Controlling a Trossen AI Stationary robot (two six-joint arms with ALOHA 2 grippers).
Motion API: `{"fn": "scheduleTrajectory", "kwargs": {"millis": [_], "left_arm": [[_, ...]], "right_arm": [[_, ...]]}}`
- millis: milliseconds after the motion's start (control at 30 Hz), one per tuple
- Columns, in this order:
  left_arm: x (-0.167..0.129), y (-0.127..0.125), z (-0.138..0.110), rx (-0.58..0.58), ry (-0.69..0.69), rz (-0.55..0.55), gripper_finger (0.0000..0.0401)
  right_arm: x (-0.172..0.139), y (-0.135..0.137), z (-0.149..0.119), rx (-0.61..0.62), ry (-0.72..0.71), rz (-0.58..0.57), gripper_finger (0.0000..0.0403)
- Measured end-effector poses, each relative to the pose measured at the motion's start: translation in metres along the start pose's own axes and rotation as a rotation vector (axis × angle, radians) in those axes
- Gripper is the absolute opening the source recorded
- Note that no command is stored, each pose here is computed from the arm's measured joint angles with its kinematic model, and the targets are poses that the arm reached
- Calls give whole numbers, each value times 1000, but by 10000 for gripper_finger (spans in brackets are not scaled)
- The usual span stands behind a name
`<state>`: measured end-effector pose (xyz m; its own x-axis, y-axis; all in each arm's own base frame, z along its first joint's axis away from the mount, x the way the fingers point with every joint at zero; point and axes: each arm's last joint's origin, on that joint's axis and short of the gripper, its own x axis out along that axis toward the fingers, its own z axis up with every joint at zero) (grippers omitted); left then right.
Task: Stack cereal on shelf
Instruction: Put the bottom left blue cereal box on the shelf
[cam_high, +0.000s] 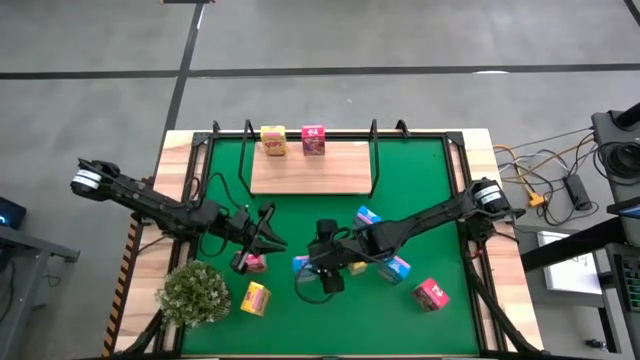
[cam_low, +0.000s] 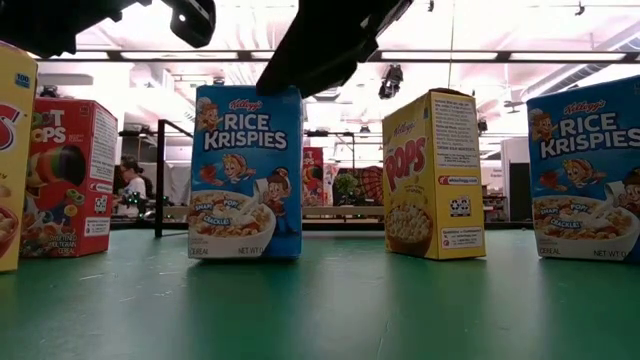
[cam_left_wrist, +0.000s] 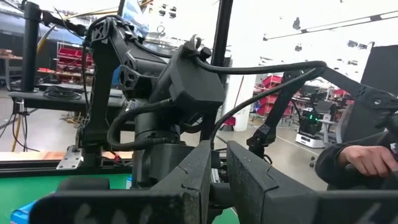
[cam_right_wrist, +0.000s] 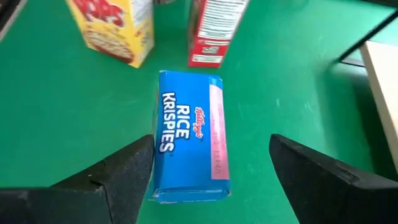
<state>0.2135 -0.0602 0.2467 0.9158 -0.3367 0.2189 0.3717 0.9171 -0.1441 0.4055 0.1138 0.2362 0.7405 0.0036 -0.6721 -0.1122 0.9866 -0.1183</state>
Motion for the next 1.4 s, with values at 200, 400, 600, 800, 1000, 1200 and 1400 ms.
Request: {"fn": "scheduleTrajectory", "kwargs": {"millis": [200, 400, 600, 800, 1000, 1200, 1400], "left_arm": [[0, 0, 0, 1, -2, 1, 36], [0, 0, 1, 2, -6, 1, 36], [0, 0, 1, 2, -5, 1, 36], [0, 0, 0, 2, -1, 1, 36], [0, 0, 0, 2, -2, 3, 36], [0, 1, 0, 2, -5, 25, 36], [0, 1, 0, 2, -5, 25, 36]], "right_arm": [[0, 0, 0, -22, 0, 6, 300], [1, -1, 0, 37, 2, 40, 297], [18, 0, -10, 26, 49, 48, 285], [16, 0, -8, 35, 40, 49, 246], [13, 0, -6, 38, 34, 52, 208], [12, 1, -6, 49, 34, 96, 176], [7, 0, -3, 35, 19, 103, 156]]}}
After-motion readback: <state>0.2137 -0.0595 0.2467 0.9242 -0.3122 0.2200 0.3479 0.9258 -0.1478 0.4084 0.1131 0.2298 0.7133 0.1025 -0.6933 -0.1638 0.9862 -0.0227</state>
